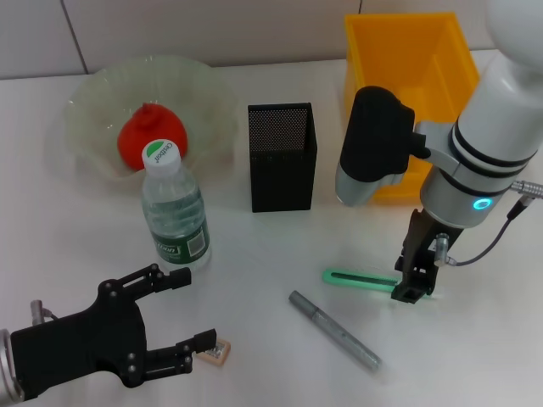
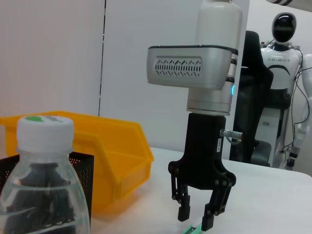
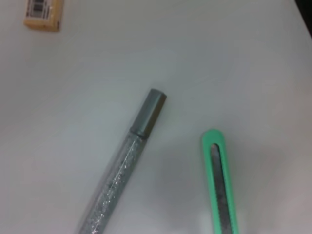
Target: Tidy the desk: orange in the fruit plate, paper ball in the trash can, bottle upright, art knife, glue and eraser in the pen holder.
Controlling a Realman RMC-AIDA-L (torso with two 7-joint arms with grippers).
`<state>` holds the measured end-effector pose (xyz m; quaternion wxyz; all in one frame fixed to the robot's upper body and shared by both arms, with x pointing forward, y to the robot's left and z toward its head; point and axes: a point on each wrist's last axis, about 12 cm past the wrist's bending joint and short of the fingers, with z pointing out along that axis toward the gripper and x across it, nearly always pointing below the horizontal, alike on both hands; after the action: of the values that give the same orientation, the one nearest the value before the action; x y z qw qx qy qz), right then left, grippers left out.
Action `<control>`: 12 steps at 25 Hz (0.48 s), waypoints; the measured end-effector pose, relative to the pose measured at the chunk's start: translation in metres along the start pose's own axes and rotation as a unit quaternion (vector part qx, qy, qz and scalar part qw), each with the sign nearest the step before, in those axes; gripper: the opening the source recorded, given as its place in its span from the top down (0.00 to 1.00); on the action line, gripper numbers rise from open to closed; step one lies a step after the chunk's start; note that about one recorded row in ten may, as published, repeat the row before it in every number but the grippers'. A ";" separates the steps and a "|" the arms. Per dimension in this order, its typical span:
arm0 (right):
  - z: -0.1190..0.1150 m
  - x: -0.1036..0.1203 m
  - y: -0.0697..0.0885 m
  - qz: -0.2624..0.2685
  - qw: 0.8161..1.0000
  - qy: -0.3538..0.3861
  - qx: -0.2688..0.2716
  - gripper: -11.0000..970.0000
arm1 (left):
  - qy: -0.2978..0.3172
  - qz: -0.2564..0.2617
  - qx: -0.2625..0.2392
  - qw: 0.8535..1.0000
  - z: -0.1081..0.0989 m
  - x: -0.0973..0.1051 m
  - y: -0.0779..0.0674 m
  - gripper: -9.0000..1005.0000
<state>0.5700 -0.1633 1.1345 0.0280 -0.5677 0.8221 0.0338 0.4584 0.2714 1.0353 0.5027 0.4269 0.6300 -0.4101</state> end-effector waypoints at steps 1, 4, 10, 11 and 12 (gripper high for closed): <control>0.001 0.000 0.001 -0.002 1.000 0.002 0.000 0.64 | 0.000 0.000 0.000 1.000 0.000 0.000 0.000 0.19; 0.003 0.000 0.002 -0.006 1.000 0.005 0.000 0.65 | 0.000 0.000 0.000 1.000 0.000 0.000 0.000 0.19; 0.006 0.002 0.003 -0.005 1.000 0.005 0.001 0.68 | 0.000 -0.002 0.000 1.000 0.000 0.001 -0.001 0.19; 0.006 0.002 0.003 -0.004 1.000 0.005 0.001 0.69 | 0.000 -0.002 0.000 1.000 0.000 0.001 -0.001 0.19; 0.006 0.003 0.003 -0.003 1.000 0.005 0.000 0.69 | 0.000 -0.002 0.000 1.000 0.000 0.001 -0.001 0.20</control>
<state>0.5663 -0.1642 1.1279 0.0237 -0.5706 0.8203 0.0304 0.4577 0.2713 1.0348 0.5021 0.4255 0.6305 -0.4114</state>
